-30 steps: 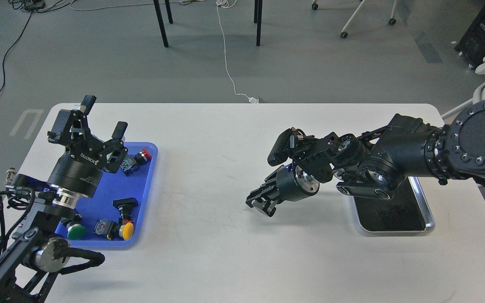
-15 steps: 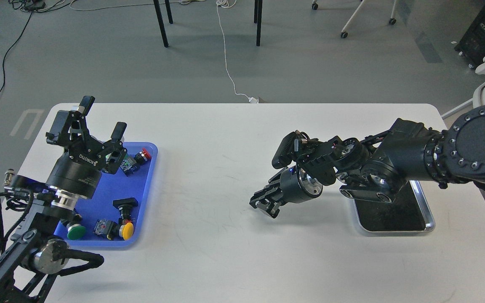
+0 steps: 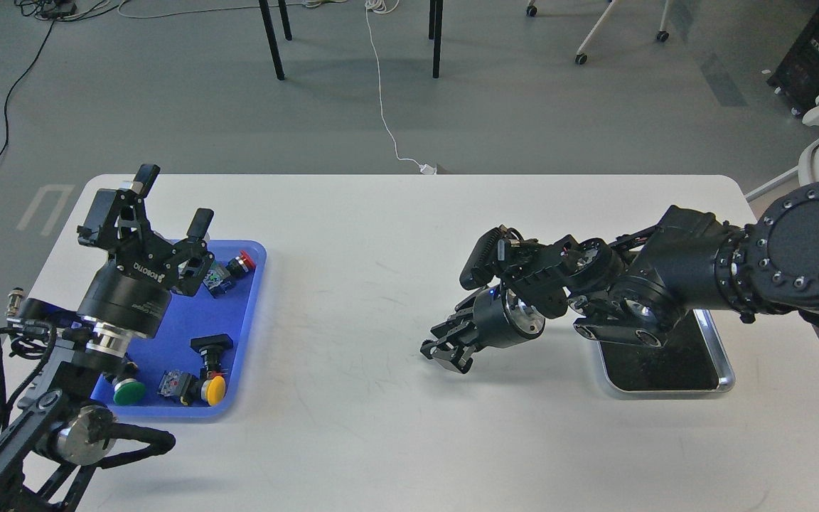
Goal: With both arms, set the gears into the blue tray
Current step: 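Open the right gripper to set the piece down, then withdraw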
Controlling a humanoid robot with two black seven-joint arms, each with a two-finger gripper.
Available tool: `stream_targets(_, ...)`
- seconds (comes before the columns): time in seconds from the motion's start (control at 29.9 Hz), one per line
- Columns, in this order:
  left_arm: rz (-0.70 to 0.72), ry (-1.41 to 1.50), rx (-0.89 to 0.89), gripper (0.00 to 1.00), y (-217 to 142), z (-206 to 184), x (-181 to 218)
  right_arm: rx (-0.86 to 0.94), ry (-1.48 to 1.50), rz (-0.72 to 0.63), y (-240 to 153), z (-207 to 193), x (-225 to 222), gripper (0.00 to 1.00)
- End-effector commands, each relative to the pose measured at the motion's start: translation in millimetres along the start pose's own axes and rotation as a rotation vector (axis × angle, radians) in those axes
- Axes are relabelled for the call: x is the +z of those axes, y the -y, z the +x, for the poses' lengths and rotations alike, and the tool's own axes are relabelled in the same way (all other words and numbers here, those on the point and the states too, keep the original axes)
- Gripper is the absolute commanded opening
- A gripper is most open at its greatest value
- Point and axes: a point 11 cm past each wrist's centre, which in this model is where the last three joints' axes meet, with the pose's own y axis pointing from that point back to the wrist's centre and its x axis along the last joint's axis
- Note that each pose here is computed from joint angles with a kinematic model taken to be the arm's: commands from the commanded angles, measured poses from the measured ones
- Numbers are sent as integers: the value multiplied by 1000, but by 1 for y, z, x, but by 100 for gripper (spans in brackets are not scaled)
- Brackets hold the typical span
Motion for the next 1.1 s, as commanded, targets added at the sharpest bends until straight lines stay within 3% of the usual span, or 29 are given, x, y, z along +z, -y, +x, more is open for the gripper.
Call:
stream_targets(0.0,0,1,0,98,0,0,0,22,25,0,-2,3,0,87)
stream_targets(0.07,0,1,0,98,0,0,0,44,41,-24,-13,6,10,94)
stream_targets(0.2,2,2,-1,98,0,0,0,137,112,-79,-45,16,34,96)
stream_targets(0.43,13,-2,-40,98,-1,-2,0,513,497,-138,-108,24,76,97)
stream_targets(0.8,37,12,-96,98,2,-13,-5,1189,1322,40,-126,-34,98,97)
stream_targets(0.97,55,76,-146,98,3,-21,-8,1259,1638,269,-133,-61,93,97)
stream_targets(1.07,64,130,-198,98,4,-29,-8,1310,1745,367,-163,-83,103,97)
